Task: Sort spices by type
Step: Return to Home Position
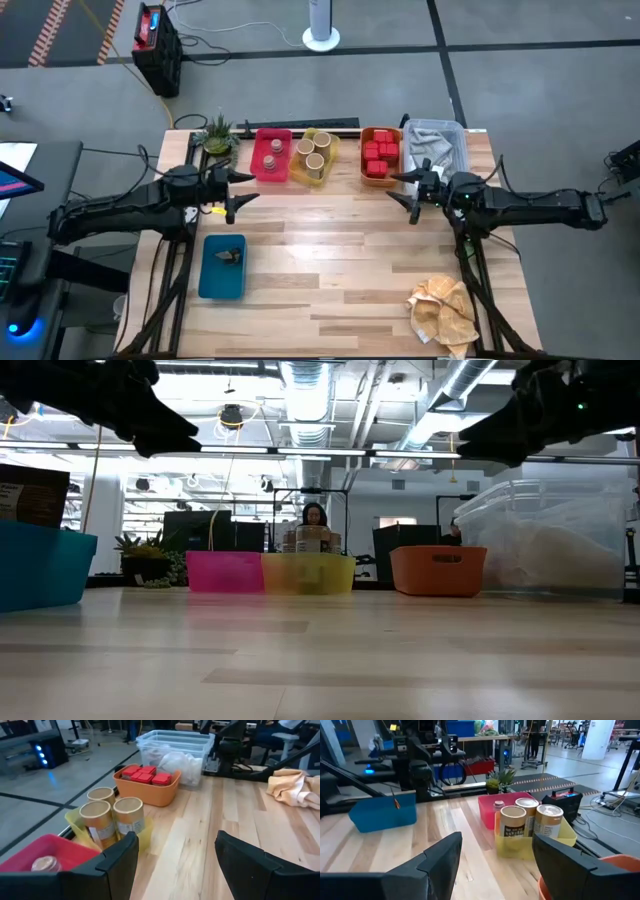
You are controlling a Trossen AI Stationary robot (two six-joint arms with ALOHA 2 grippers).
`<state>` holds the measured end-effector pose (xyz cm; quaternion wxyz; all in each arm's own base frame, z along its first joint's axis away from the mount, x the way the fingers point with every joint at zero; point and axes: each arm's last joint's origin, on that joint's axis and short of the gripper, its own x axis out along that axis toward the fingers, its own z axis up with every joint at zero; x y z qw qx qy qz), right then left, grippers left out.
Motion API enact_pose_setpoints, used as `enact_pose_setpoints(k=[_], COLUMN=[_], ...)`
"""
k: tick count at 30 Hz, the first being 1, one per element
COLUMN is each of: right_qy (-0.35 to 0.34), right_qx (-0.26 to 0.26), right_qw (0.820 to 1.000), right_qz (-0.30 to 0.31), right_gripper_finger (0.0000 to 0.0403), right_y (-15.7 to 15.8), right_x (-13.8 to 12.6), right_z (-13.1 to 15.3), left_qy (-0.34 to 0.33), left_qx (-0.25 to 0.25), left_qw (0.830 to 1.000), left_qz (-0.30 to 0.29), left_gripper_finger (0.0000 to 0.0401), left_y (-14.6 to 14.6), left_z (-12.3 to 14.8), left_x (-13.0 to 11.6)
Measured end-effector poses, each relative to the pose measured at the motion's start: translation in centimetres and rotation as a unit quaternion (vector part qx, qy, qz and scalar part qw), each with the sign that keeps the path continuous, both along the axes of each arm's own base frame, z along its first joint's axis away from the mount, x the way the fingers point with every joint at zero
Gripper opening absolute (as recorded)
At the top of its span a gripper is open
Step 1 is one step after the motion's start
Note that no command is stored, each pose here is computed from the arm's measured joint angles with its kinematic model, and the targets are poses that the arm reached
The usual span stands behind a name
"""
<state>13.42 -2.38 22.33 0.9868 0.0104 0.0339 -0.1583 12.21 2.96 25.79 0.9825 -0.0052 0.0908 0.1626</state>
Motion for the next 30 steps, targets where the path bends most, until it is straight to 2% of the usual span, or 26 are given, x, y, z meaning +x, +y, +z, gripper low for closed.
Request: enact_pose_setpoints(k=[9,21,30], right_qy=[-0.039,-0.085,-0.093], right_qx=[0.002,-0.018,0.016], right_qw=[0.999,0.996,0.995], right_qz=[-0.001,-0.001,-0.001], right_gripper_finger=[0.0276,0.0276,0.0276], right_y=[0.3,0.6,0.6], right_x=[-2.1,-4.5,-4.4], right_z=[-1.1,-2.7,-3.2], left_qy=[0.005,-0.031,-0.056], left_qx=[-0.007,-0.018,-0.018], left_qw=[1.0,0.997,0.986], left_qz=[0.008,-0.071,-0.158], left_gripper_finger=[0.0249,0.0249,0.0249], left_y=[-1.5,-3.3,-4.7], left_z=[-0.3,-5.5,-7.2], left_x=[-0.6,0.4,0.0])
